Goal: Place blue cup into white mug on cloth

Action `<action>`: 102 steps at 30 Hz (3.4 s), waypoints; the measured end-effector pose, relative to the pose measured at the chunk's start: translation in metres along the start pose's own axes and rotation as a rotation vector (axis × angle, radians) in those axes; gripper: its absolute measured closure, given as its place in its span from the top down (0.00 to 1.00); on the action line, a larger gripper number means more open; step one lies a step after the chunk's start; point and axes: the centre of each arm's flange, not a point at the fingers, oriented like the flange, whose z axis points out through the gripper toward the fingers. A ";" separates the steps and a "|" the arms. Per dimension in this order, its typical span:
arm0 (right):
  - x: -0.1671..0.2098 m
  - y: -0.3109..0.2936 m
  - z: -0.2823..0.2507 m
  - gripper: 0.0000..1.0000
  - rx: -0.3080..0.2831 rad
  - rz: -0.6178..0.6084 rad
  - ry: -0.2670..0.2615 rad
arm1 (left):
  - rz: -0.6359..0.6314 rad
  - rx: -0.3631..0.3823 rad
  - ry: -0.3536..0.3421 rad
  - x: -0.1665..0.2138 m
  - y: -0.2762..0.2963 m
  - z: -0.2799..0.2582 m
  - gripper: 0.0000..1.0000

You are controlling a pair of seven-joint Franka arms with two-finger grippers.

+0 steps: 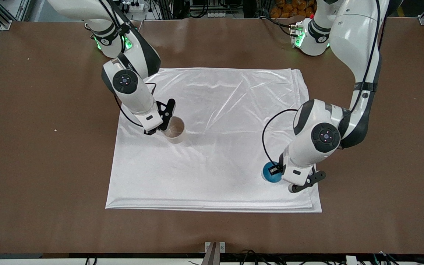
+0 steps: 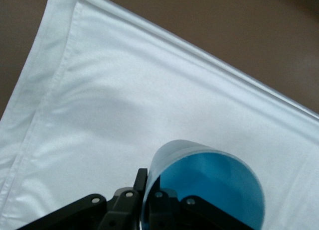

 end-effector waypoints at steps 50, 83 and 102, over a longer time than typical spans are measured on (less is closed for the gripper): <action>0.104 -0.049 0.074 0.39 -0.090 -0.047 -0.024 | 0.043 0.004 -0.027 -0.165 0.112 0.002 0.05; -0.005 0.047 -0.108 1.00 -0.129 0.110 -0.064 | 0.103 0.008 -0.036 -0.235 0.141 0.006 0.05; -0.173 0.107 -0.242 1.00 -0.230 0.185 -0.086 | 0.114 0.033 -0.049 -0.245 0.142 0.041 0.05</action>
